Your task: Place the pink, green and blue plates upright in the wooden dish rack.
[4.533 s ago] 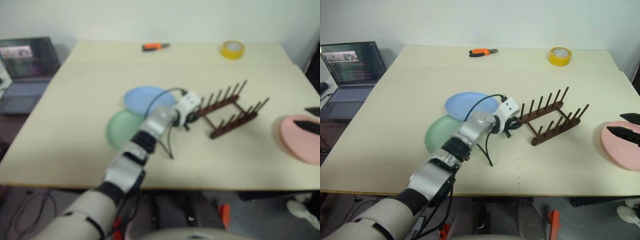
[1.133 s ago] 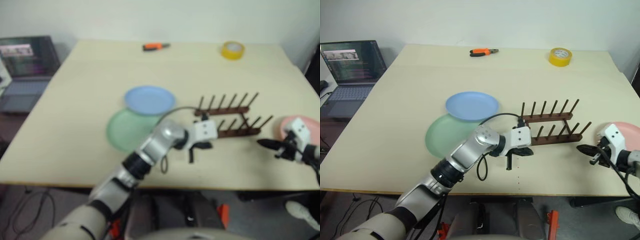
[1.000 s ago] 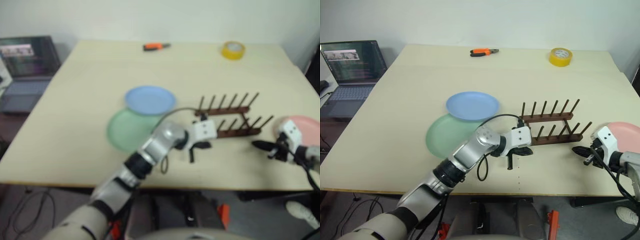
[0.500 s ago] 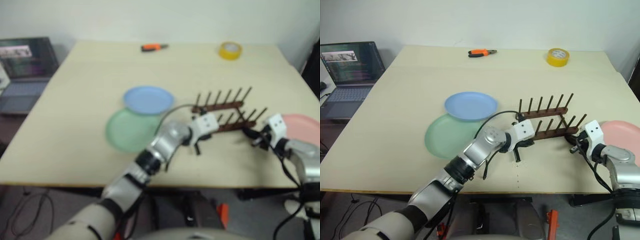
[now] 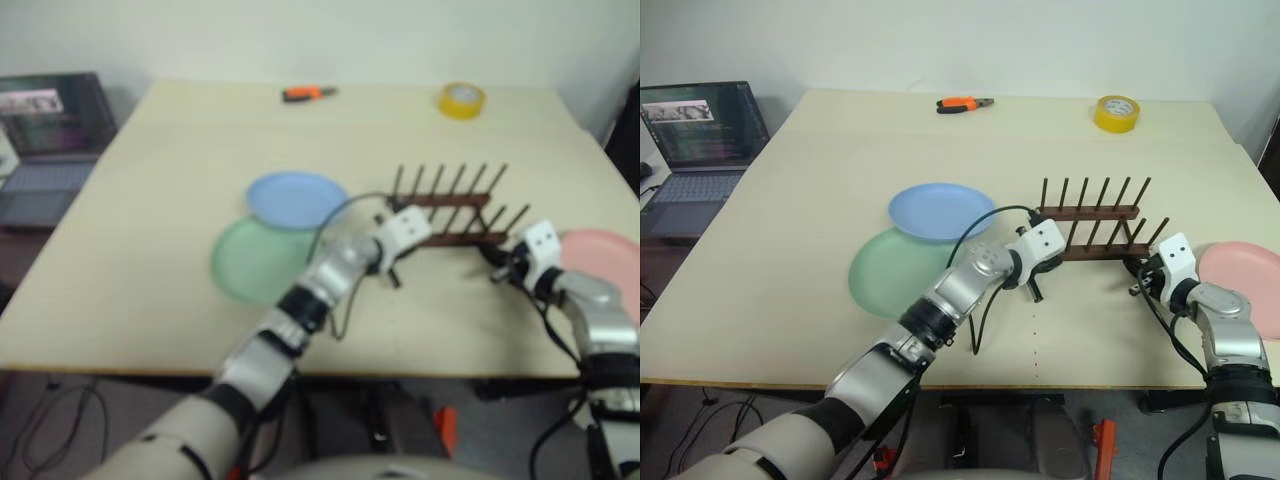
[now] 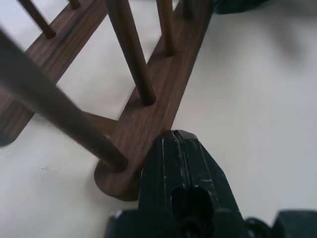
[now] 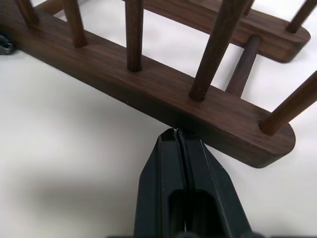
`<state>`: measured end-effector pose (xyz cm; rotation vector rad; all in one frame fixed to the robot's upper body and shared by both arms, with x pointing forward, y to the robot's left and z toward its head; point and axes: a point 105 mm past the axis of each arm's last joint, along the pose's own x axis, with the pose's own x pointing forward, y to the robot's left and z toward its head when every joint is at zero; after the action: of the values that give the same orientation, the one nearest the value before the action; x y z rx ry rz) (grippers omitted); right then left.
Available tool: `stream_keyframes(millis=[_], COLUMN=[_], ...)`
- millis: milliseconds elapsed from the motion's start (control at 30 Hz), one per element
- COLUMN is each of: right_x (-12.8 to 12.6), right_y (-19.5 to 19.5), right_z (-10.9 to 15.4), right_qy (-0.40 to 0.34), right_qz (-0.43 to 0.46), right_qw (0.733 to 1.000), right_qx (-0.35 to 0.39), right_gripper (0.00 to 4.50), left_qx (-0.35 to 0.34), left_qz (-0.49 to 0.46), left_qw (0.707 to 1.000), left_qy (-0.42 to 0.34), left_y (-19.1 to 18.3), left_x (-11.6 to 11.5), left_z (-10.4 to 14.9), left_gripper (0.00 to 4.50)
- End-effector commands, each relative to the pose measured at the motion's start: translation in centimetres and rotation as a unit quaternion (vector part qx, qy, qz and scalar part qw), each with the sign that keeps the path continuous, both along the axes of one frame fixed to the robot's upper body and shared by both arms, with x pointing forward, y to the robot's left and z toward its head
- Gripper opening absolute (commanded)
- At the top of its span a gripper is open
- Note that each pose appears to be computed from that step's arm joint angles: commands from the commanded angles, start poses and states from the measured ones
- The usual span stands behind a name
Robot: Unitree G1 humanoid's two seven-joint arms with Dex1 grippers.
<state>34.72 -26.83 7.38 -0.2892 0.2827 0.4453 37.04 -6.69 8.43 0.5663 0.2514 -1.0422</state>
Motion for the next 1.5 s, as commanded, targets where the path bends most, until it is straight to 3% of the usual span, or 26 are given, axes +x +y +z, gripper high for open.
stream_keyframes(millis=[33,600,1500], right_x=[0.7,2.6,3.1], right_y=[0.3,0.9,-0.2], right_z=[0.8,1.3,1.5], right_qy=[-0.025,-0.072,-0.09], right_qz=[-0.003,-0.033,-0.07], right_qw=[1.0,0.997,0.993], right_qx=[-0.002,-0.017,-0.033], right_gripper=[0.04,0.04,0.04], left_qx=[-0.017,-0.025,-0.035], left_qz=[0.01,0.034,-0.012], left_qw=[0.999,0.997,0.997], left_qy=[-0.041,-0.072,-0.068], left_y=[-0.7,-1.6,-3.5], left_x=[1.2,2.6,1.3], left_z=[2.0,2.4,2.7], left_gripper=[0.0,0.0,0.0])
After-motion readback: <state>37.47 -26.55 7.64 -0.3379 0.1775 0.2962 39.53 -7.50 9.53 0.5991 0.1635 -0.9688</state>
